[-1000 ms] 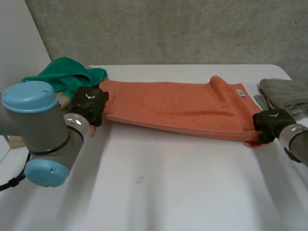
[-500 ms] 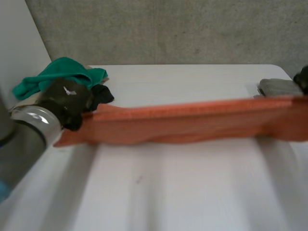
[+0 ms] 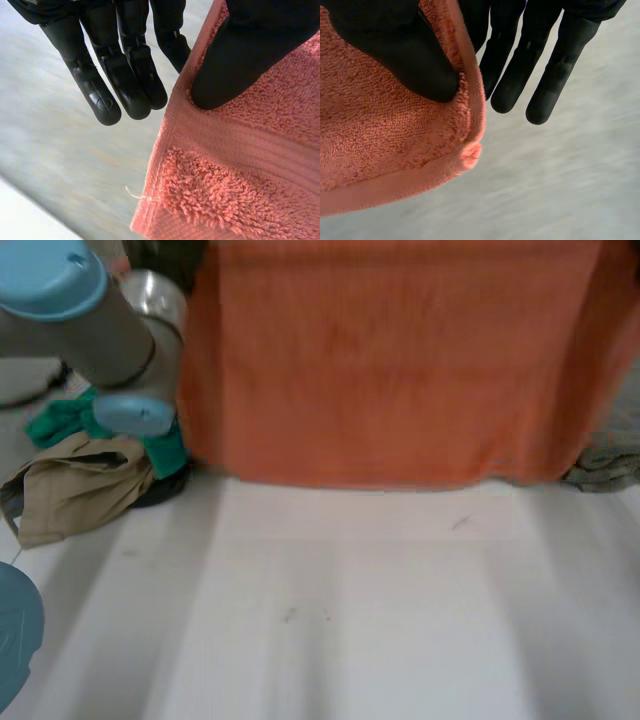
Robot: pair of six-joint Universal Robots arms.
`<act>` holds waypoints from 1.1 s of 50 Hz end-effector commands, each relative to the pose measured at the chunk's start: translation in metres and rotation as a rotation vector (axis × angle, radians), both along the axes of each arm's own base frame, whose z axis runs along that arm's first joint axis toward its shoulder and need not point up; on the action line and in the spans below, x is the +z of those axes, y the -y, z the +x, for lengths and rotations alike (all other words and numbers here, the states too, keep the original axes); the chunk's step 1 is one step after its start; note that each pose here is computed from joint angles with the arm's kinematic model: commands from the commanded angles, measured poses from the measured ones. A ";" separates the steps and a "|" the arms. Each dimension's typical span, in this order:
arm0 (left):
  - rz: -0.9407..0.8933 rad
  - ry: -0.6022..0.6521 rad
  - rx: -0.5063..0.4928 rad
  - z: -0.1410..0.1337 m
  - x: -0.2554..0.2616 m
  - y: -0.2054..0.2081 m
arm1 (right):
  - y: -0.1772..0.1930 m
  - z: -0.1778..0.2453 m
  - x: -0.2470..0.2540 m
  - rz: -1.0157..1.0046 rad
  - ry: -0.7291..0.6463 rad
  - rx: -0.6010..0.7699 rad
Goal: Fold the laundry.
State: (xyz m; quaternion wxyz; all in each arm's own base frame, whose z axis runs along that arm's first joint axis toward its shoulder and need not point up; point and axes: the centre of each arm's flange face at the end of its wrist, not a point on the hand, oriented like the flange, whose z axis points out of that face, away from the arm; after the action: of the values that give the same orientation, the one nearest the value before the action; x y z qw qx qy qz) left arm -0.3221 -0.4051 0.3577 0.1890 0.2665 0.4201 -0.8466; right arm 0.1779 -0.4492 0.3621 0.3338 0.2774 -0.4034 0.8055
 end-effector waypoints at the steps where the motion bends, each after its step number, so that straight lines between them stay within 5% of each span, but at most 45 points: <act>1: -0.031 -0.125 -0.048 0.007 0.015 -0.002 | -0.009 0.006 0.018 -0.066 0.052 0.047; 8: 0.214 -0.106 -0.064 0.014 -0.044 -0.004 | -0.014 0.010 -0.023 0.134 0.094 0.085; 21: 0.635 0.063 -0.048 0.025 -0.189 -0.051 | -0.037 0.010 -0.191 0.755 0.058 0.092; 32: 0.810 0.165 -0.032 0.053 -0.198 -0.124 | -0.098 -0.015 -0.198 1.083 0.032 0.027; 42: 1.067 0.503 -0.005 0.105 -0.198 -0.235 | -0.166 -0.075 -0.178 1.345 -0.215 -0.106; 47: 1.078 0.540 -0.023 0.101 -0.198 -0.239 | -0.170 -0.074 -0.183 1.366 -0.270 -0.089; 55: 1.008 0.480 -0.004 0.073 -0.201 -0.187 | -0.130 -0.078 -0.194 1.261 -0.170 -0.150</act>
State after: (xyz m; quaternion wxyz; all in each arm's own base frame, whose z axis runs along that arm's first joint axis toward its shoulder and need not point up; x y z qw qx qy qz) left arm -0.2280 -0.1809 0.1581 0.1207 0.5319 0.7236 -0.4229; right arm 0.1009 -0.2904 0.1764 0.1726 0.4887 -0.7902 0.3270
